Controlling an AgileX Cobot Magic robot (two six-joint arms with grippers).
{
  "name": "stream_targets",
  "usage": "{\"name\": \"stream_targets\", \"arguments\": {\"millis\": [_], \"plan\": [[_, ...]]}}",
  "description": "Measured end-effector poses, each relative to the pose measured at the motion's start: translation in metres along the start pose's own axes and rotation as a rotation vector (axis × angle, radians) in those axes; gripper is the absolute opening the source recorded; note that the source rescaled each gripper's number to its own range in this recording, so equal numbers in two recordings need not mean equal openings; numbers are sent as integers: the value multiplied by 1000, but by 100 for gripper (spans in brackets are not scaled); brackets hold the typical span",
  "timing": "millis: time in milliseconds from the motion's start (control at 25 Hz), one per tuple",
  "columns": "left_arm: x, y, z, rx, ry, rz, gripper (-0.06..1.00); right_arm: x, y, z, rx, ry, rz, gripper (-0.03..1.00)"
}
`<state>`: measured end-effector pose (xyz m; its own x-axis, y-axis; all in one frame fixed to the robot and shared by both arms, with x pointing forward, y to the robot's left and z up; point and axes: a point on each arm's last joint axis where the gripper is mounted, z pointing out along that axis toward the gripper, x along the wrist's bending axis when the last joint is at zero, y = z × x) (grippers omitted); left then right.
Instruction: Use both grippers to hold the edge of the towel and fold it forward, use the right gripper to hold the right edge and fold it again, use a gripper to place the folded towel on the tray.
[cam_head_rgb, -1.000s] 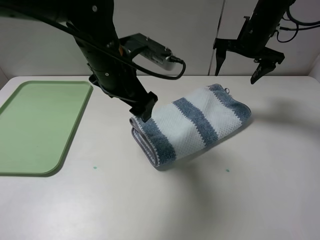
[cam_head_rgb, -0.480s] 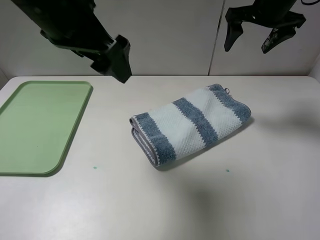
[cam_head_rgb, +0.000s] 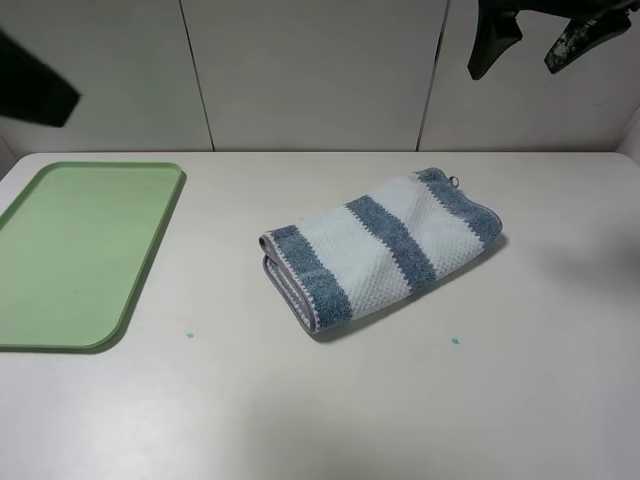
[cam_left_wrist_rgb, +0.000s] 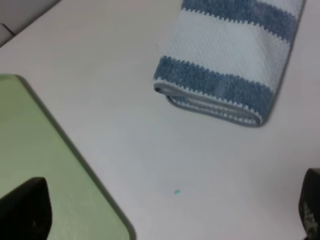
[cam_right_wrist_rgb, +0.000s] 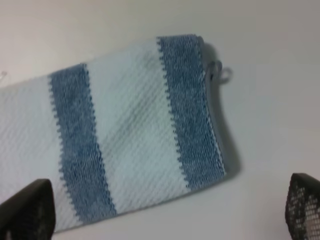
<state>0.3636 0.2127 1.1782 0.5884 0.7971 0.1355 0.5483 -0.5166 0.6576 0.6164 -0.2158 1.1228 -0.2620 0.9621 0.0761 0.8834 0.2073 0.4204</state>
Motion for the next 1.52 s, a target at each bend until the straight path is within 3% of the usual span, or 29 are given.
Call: {"name": "stream_targets", "arguments": {"millis": [400,600,920,1120,1520], "plan": [[2,-128,-63,-276,-32,-77,99,0,-10,9,47,14,-17,100],[-3,-177,-56,-276,-51,-76,99,1,-10,9,45,16,-17,100],[-14,-207,-14,-198,-89,-73,99,2,-10,9,44,25,-5,100],[-19,-211,-7,-252,-131,-87,97,2,-10,9,44,30,6,100],[-19,-211,-7,-258,-120,-99,96,3,-10,9,45,37,-12,100]]}}
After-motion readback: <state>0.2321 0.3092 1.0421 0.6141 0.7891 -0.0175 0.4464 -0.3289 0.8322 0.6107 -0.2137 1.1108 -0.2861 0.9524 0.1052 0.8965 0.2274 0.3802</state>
